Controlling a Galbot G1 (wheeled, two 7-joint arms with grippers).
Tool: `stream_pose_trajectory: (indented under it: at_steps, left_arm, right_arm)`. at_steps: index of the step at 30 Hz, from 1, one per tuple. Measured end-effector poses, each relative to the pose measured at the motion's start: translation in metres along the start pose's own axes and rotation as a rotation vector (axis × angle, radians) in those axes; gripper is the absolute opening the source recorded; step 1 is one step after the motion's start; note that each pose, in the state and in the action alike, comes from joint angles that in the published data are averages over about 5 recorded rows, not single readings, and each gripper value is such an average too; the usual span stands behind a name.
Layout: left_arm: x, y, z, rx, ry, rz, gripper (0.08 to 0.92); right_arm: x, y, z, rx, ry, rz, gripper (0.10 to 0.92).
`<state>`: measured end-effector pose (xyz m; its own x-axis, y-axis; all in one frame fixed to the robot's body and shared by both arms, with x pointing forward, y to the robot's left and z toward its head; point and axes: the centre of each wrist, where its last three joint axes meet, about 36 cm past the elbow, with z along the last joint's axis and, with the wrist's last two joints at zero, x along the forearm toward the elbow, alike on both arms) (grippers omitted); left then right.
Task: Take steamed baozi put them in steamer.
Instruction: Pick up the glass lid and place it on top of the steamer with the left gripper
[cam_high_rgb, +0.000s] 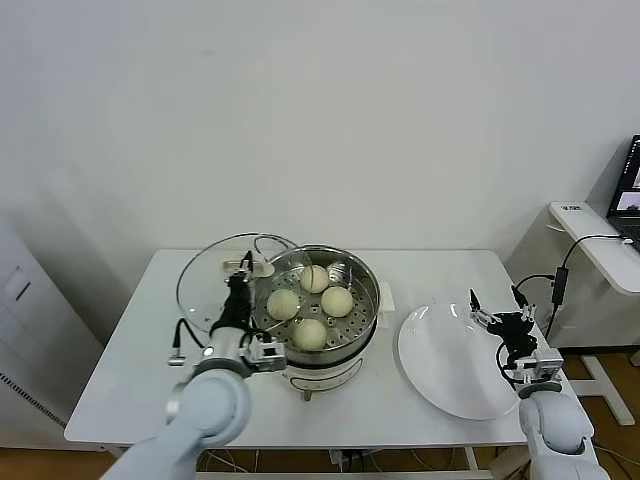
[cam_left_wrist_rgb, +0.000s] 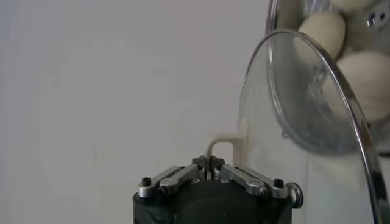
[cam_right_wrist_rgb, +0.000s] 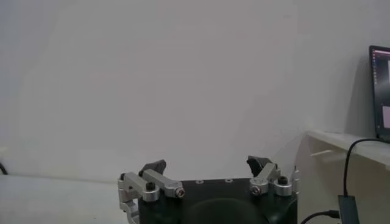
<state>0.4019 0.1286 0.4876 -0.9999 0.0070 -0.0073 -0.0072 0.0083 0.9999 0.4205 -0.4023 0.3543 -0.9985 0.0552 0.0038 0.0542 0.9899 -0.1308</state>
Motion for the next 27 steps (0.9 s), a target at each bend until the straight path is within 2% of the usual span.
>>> stream_pose_trajectory:
  at_steps: [12, 27]
  left_arm:
    - [-0.006, -0.015, -0.049, -0.002, -0.027, -0.003, 0.104]
    - [-0.01, -0.031, -0.086, -0.007, -0.039, 0.012, 0.104]
  right_arm:
    - [0.001, -0.002, 0.004, 0.0, 0.009, 0.001, 0.823]
    - [0.003, -0.002, 0.009, -0.004, 0.017, 0.002, 0.823]
